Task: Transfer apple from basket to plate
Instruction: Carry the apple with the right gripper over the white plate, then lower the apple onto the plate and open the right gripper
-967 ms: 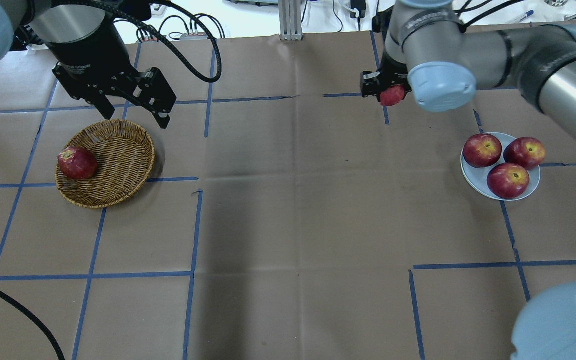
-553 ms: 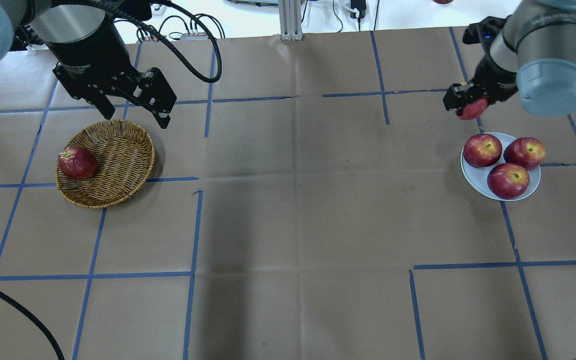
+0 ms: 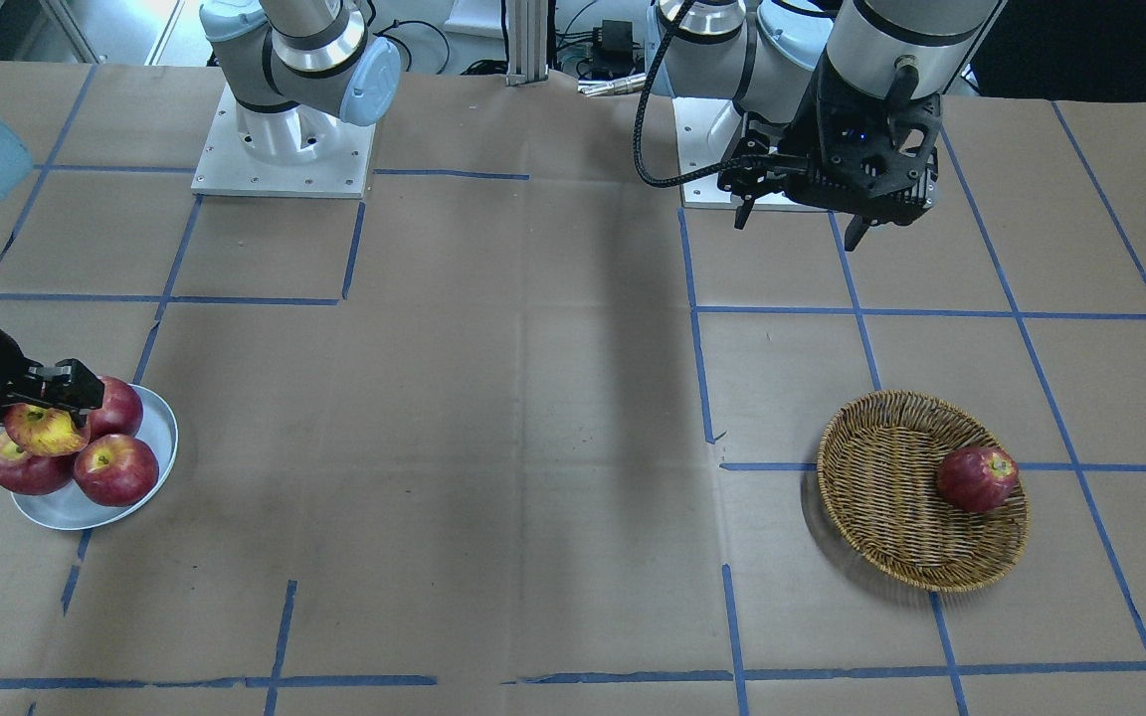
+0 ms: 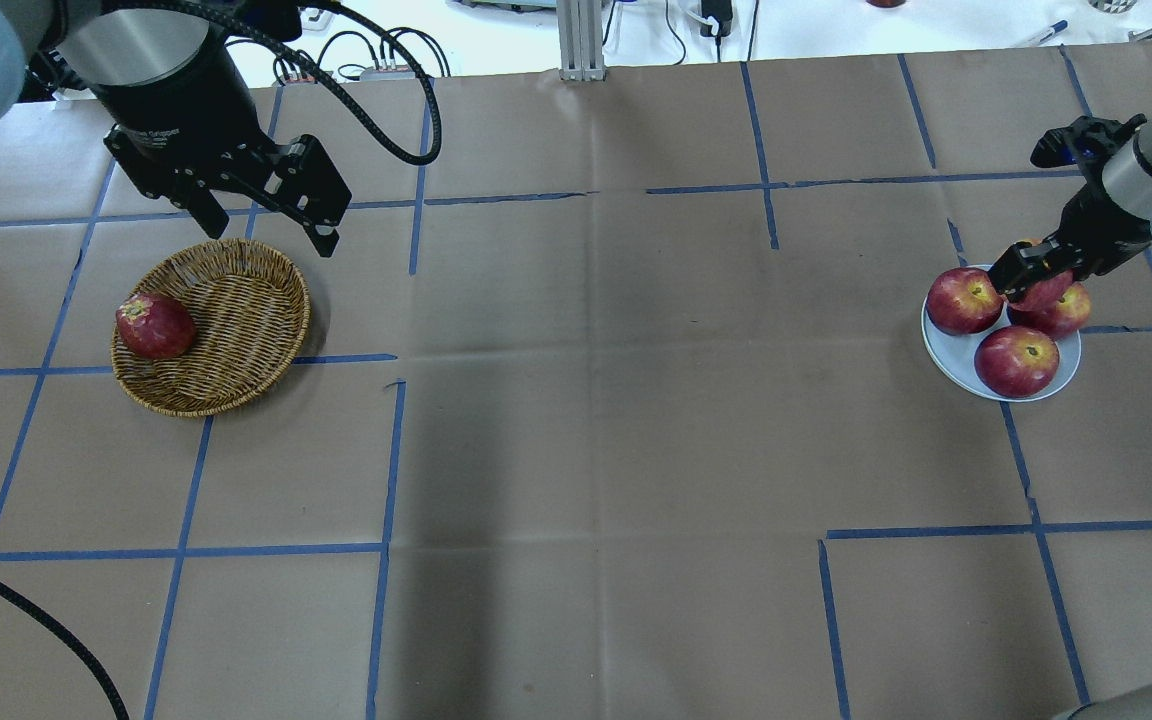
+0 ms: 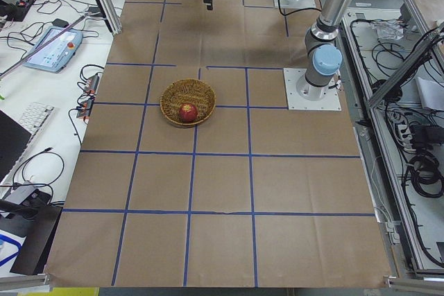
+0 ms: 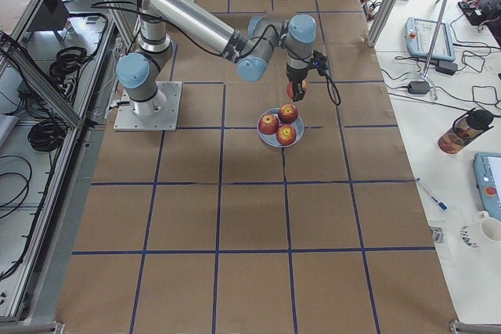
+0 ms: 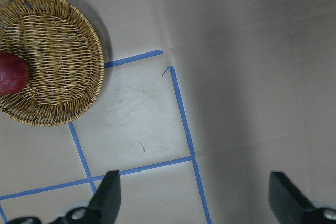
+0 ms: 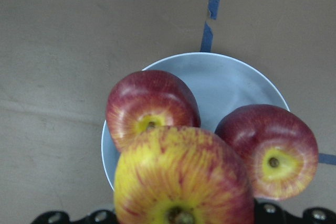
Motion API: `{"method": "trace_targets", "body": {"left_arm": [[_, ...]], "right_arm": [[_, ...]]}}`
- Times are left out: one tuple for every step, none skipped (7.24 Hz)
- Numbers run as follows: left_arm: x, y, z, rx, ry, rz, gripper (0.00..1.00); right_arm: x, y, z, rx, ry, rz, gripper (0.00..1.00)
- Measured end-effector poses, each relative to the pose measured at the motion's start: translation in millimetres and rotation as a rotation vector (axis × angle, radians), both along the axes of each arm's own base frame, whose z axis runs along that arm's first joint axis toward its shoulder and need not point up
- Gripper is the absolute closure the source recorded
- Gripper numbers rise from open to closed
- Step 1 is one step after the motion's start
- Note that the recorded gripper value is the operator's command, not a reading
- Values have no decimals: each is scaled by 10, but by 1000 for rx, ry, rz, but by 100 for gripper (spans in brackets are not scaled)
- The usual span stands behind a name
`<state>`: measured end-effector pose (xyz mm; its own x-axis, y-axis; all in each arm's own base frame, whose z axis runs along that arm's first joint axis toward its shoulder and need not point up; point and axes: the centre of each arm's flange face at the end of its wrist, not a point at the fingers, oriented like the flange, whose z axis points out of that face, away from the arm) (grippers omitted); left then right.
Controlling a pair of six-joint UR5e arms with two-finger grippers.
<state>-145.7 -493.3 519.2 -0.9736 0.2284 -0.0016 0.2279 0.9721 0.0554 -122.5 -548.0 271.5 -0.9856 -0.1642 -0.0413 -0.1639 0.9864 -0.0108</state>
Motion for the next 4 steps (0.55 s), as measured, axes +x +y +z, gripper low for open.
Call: {"method": "trace_targets", "body": {"left_arm": [[3, -3, -2, 0, 0, 1, 1], [5, -6, -4, 1, 0, 1, 1], [5, -8, -4, 1, 0, 2, 1], [7, -9, -4, 1, 1, 2, 1]], "right_arm": [[-36, 20, -32, 6, 0, -3, 49], [-51, 25, -55, 10, -1, -5, 49], [-60, 19, -69, 9, 1, -6, 48], [-69, 7, -80, 3, 6, -7, 48]]}}
